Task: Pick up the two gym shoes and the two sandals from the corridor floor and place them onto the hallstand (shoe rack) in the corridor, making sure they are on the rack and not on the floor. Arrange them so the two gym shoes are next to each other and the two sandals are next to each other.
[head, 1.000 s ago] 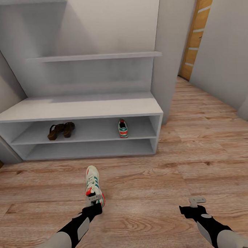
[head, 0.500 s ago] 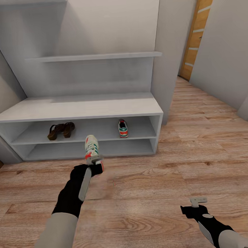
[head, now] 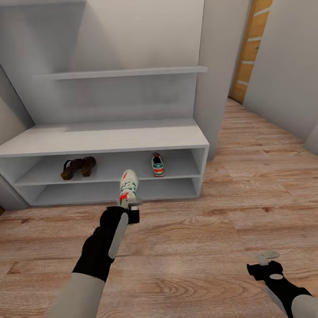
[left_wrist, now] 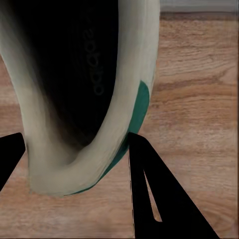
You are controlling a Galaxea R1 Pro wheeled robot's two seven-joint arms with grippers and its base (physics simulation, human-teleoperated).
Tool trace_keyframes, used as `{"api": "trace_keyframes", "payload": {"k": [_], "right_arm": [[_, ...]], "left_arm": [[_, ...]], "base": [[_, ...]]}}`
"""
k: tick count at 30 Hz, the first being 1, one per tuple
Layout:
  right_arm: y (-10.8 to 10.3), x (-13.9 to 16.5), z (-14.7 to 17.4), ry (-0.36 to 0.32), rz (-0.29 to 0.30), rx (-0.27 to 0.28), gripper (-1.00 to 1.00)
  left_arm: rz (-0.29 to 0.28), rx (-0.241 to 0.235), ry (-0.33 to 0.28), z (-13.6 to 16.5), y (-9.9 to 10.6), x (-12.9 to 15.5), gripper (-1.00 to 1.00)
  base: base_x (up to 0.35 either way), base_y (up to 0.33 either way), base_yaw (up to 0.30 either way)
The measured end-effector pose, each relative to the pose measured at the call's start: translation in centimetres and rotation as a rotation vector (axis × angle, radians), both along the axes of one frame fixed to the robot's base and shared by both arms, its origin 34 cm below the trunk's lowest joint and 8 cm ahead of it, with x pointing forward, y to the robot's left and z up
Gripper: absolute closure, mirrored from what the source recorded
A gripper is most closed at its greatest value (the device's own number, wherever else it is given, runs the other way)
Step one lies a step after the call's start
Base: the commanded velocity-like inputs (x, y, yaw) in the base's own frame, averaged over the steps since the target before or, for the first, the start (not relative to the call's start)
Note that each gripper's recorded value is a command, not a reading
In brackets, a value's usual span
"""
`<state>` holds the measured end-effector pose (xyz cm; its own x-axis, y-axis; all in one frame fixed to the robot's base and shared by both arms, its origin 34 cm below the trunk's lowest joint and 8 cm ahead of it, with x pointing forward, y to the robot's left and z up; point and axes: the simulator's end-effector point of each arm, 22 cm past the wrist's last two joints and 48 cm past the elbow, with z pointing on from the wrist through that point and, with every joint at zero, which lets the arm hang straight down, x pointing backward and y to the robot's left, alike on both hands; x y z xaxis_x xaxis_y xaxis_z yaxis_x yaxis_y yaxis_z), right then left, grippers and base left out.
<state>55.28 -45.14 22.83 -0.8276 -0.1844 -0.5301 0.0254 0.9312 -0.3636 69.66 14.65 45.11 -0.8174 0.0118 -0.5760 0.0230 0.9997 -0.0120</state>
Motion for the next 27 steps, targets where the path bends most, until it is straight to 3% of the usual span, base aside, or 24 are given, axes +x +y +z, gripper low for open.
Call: {"api": "trace_keyframes", "payload": {"k": [1,3,4,7,19,27], "right_arm": [[-2.3,-0.2,0.7,-0.005,-0.016,-0.036,-1.0],[-3.4,-0.3,1.0,-0.006,-0.022,-0.051,-1.0],[-4.5,-0.4,1.4,-0.008,-0.03,-0.066,-1.0],[-5.0,-0.4,1.6,-0.01,-0.033,-0.074,-1.0],[-5.2,-0.3,1.8,-0.014,-0.035,-0.082,-1.0],[-7.3,-0.4,2.9,-0.037,-0.092,-0.169,-1.0]], "left_arm": [[-0.028,-0.047,0.072,-2.4,-2.1,-1.5,1.0],[-0.034,-0.065,0.104,-3.3,-2.7,-2.1,1.0],[-0.039,-0.168,0.137,-3.7,-4.8,-2.9,1.0],[-0.034,-0.194,0.155,-4.0,-5.1,-3.2,1.0],[-0.034,-0.195,0.156,-4.0,-5.1,-3.2,1.0],[-0.035,-0.191,0.154,-4.0,-5.1,-3.2,1.0]], "base": [[0.0,0.0,0.0],[0.0,0.0,0.0],[0.0,0.0,0.0],[0.0,0.0,0.0],[0.019,0.0,0.0],[0.124,0.0,0.0]]}}
